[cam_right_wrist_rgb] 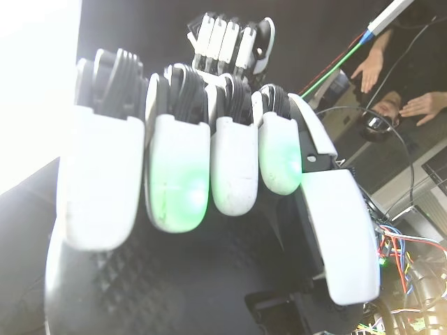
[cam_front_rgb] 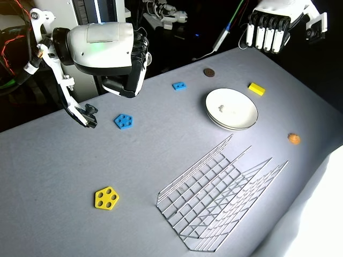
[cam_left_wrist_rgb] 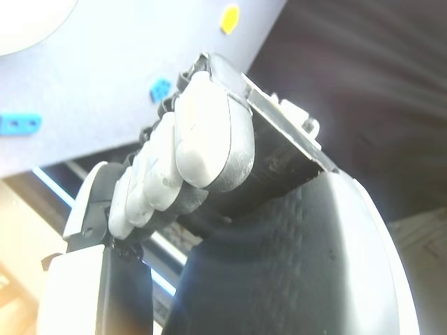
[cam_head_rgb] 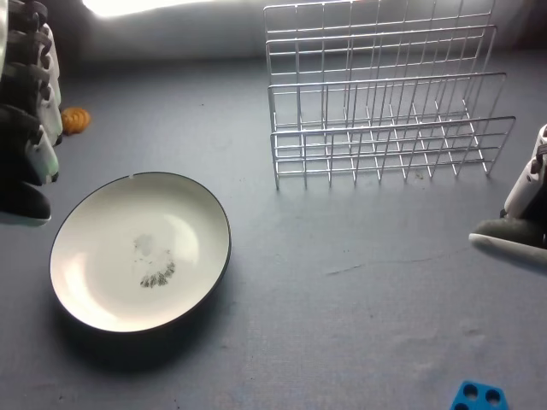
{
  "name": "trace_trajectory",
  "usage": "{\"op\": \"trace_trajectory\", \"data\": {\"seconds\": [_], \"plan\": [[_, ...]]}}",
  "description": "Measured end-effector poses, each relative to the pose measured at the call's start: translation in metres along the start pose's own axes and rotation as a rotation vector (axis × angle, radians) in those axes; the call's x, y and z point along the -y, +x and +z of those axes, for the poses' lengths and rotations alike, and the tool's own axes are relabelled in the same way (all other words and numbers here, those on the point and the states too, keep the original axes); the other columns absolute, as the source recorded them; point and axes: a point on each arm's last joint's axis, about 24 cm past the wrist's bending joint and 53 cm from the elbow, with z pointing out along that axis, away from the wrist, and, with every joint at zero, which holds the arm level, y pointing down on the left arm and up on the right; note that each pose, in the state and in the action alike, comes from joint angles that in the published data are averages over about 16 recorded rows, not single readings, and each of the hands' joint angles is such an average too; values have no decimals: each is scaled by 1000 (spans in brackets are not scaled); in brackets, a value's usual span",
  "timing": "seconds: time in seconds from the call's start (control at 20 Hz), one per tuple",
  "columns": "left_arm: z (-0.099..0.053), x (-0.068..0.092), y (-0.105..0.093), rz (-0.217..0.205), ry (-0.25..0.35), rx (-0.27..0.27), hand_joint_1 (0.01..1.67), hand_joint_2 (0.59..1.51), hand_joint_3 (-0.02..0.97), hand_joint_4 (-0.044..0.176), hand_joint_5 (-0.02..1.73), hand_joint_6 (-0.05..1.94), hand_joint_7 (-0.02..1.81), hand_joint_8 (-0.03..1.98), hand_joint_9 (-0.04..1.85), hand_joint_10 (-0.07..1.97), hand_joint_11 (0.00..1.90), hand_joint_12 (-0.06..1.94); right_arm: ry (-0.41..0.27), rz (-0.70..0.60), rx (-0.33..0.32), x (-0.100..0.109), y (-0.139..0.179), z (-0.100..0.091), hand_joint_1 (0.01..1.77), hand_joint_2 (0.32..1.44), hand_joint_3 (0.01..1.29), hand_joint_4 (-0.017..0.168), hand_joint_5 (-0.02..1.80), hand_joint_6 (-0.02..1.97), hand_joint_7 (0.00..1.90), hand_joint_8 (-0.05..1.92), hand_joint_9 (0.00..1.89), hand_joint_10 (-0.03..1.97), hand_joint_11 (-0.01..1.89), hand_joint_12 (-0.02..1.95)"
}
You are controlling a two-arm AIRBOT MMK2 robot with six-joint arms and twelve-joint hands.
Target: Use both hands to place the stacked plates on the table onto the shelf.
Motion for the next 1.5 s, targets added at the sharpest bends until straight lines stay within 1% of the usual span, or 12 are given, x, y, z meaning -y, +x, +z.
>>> {"op": "trace_trajectory", "data": {"seconds": [0.05, 0.2, 0.4, 0.45, 0.55, 0.6, 0.65, 0.7, 0.8, 0.9, 1.15, 1.5], "plan": [[0, 0, 0, -1, 1, 0, 243, 1124, 60, 46, 749, 917, 765, 961, 821, 946, 857, 959, 0, 0, 0, 0, 0, 0, 170, 1248, 62, 38, 961, 960, 1064, 930, 1108, 944, 1168, 905], [0, 0, 1, 2, 1, -9, 184, 1111, 53, 34, 565, 680, 577, 710, 617, 703, 637, 718, 0, -1, 0, 0, 0, 0, 130, 1239, 49, 28, 725, 718, 791, 695, 820, 704, 868, 674], [0, 0, 4, 6, 0, -26, 140, 1102, 47, 25, 432, 502, 444, 524, 470, 524, 476, 536, -1, -4, -6, 0, 2, 0, 102, 1232, 39, 21, 550, 538, 591, 519, 611, 524, 646, 499], [0, 0, 5, 7, 2, -33, 117, 1094, 46, 19, 373, 425, 384, 446, 408, 447, 412, 460, -1, -5, -10, 0, 2, 0, 85, 1225, 39, 16, 482, 462, 517, 444, 534, 448, 567, 423], [0, 0, 7, 8, 5, -47, 48, 1074, 42, -1, 196, 190, 201, 209, 222, 211, 220, 228, -3, -8, -15, -1, 4, 0, 34, 1208, 34, -1, 283, 234, 302, 216, 312, 219, 339, 191], [0, 1, 9, 9, 7, -55, 26, 1075, 30, -4, 128, 93, 129, 111, 147, 114, 142, 132, -3, -9, -18, -1, 4, 0, 24, 1210, 24, -3, 204, 144, 214, 128, 220, 129, 244, 101], [0, 1, 11, 8, 9, -62, 17, 1078, 23, -2, 82, 27, 80, 41, 91, 45, 82, 64, -4, -11, -21, -1, 5, 0, 21, 1211, 16, -1, 142, 82, 143, 67, 146, 67, 166, 45], [0, 1, 13, 6, 11, -71, 16, 1080, 22, 1, 57, -1, 58, 6, 57, 12, 42, 31, -5, -12, -24, -1, 6, 0, 21, 1212, 13, 1, 94, 40, 87, 27, 87, 26, 101, 10], [1, 1, 19, -2, 15, -94, 16, 1083, 26, -1, 45, -2, 50, -4, 40, 11, 16, 31, -7, -15, -30, -2, 7, 0, 49, 1205, 12, 2, 46, 24, 28, 16, 23, 11, 23, 3], [2, -1, 27, -13, 18, -118, 15, 1085, 25, -2, 44, -8, 52, -7, 41, 10, 16, 27, -9, -18, -37, -2, 9, 0, 146, 1182, 12, 1, 37, 22, 21, 17, 17, 9, 10, -2], [2, -9, 49, -56, 16, -169, 15, 1092, 21, -2, 50, -9, 64, 0, 54, 9, 29, 39, -12, -24, -50, -2, 12, 0, 480, 1115, 12, 1, 26, 20, 23, 14, 22, 7, 11, -1], [1, -30, 89, -131, -18, -234, 15, 1095, 20, -2, 54, -8, 76, 9, 65, 9, 33, 51, -14, -27, -55, -3, 13, -1, 1015, 1027, 13, 1, 25, 21, 23, 15, 22, 7, 15, 101]]}}
